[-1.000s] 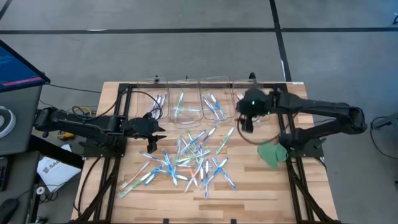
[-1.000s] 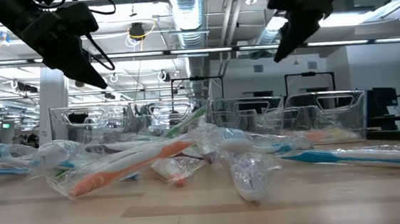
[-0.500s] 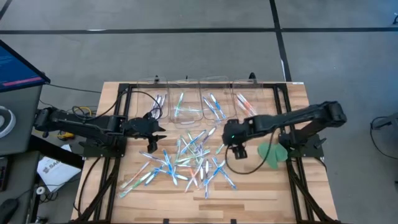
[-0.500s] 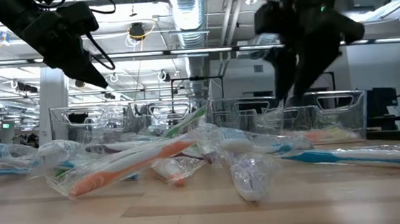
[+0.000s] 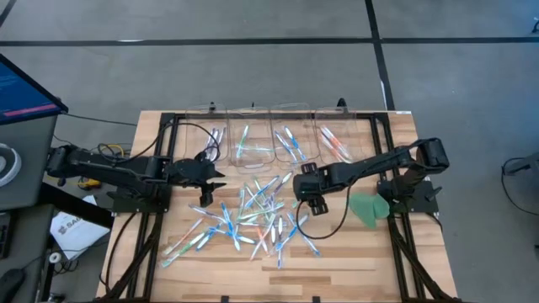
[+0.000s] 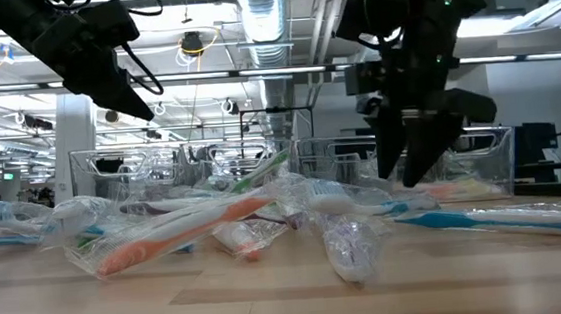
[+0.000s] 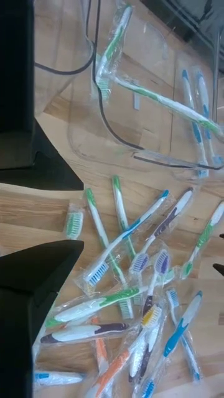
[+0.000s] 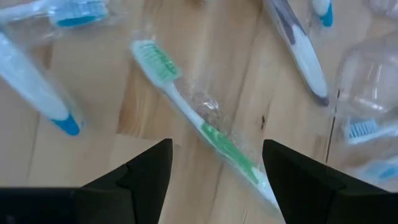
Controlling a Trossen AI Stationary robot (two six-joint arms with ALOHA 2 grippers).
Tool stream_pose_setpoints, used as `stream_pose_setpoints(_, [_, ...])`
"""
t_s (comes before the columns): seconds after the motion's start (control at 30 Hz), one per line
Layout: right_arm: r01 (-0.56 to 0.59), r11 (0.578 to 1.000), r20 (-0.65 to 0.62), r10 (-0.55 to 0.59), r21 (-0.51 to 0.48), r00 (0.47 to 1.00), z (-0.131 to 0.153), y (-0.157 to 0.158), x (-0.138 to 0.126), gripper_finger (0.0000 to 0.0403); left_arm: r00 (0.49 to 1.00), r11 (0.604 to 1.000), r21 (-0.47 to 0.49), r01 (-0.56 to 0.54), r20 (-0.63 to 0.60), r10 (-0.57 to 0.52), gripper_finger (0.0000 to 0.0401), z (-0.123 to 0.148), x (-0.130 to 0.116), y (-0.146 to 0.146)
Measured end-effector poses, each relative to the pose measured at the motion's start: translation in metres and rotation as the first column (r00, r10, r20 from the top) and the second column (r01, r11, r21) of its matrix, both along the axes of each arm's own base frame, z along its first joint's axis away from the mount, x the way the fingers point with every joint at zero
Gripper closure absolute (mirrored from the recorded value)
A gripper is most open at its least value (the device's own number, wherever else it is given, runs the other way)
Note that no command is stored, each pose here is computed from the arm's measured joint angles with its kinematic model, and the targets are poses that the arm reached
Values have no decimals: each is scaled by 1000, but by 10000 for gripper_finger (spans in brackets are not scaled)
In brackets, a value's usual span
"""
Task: Pick & Place Toothbrushes
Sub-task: Put the green toothbrush into the middle left transparent bin
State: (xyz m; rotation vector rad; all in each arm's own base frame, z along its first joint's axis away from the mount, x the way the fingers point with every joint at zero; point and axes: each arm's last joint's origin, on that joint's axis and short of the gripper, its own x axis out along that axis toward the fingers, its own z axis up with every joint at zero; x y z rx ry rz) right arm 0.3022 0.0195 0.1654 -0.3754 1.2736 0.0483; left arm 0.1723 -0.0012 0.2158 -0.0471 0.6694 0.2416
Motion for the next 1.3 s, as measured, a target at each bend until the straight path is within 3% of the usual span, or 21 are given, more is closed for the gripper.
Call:
stream_pose_setpoints(0.4, [-47, 999, -89, 47, -4, 995, -32, -6, 10, 159, 1000, 1000, 0, 0, 11, 0, 267, 1, 1, 0])
stream_pose_setpoints(0.63, [-7, 987, -148, 31, 160, 989, -45, -19, 11, 159, 1000, 1000, -2, -1, 16, 1, 267, 1, 1, 0])
stream_pose_setpoints(0.8, [30, 980, -138, -3, 197, 990, -44, -22, 11, 166, 1000, 1000, -2, -1, 18, 1, 267, 1, 1, 0])
stream_pose_setpoints(0.97, [38, 978, -131, -11, 204, 991, -40, -19, 14, 215, 1000, 1000, -3, -2, 19, 2, 267, 1, 1, 0])
stream_pose_setpoints(1.13, [99, 966, -112, -74, 239, 991, -39, -18, 17, 302, 1000, 1000, -6, -4, 21, 4, 267, 1, 1, 0])
stream_pose_setpoints(1.3, [90, 964, -95, -68, 251, 993, -39, -14, 19, 388, 1000, 1000, -9, -6, 22, 6, 267, 1, 1, 0])
